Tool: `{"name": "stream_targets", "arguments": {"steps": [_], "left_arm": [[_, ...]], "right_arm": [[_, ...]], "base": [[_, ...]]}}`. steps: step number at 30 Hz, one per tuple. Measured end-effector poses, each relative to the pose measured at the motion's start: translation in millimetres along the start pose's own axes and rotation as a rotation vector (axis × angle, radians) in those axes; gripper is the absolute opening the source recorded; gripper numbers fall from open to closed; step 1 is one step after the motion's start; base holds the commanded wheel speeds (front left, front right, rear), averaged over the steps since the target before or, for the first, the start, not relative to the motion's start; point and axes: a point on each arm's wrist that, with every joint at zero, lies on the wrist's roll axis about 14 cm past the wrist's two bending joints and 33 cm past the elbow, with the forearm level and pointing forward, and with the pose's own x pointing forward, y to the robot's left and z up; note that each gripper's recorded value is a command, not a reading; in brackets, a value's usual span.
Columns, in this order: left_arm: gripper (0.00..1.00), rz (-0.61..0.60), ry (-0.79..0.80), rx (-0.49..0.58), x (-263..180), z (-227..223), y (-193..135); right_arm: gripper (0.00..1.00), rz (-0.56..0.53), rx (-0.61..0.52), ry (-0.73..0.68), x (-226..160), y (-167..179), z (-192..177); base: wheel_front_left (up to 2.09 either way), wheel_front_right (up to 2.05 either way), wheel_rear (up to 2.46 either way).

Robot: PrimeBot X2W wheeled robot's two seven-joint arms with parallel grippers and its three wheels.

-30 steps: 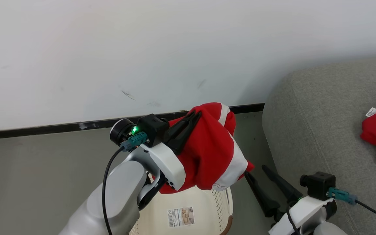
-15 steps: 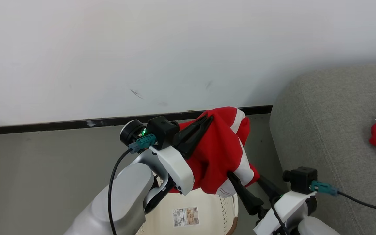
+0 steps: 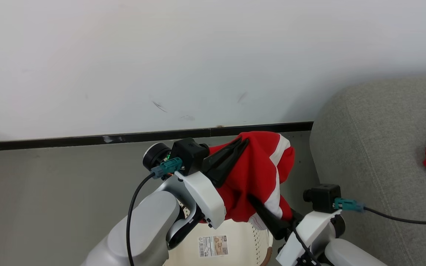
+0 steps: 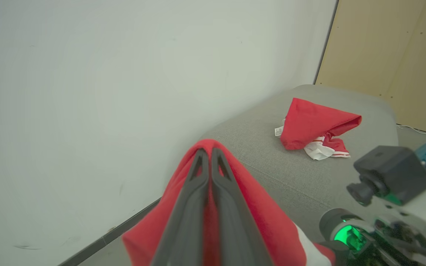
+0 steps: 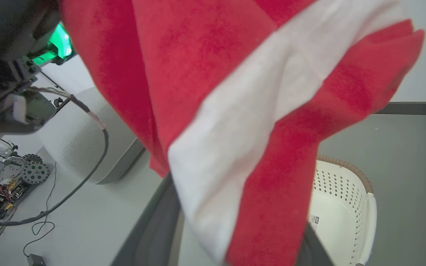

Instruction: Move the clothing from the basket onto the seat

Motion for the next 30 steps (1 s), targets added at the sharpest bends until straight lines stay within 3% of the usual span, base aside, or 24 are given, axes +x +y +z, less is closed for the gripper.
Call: {"name": "stream_targets", "arguments": {"steps": [12,30], "left_arm": [[0.00,0.022,0.023,-0.013,3,-7,5],[0.00,0.044,0.106,-0.064,-9,-42,3]], "right_arm": [[0.00,0.005,-0.026,-0.021,7,-7,14],[0.00,-0.143,-0.086,-0.198,-11,-62,83]], "base": [[0.00,0.00,0.00],[0.00,0.00,0.00]]}}
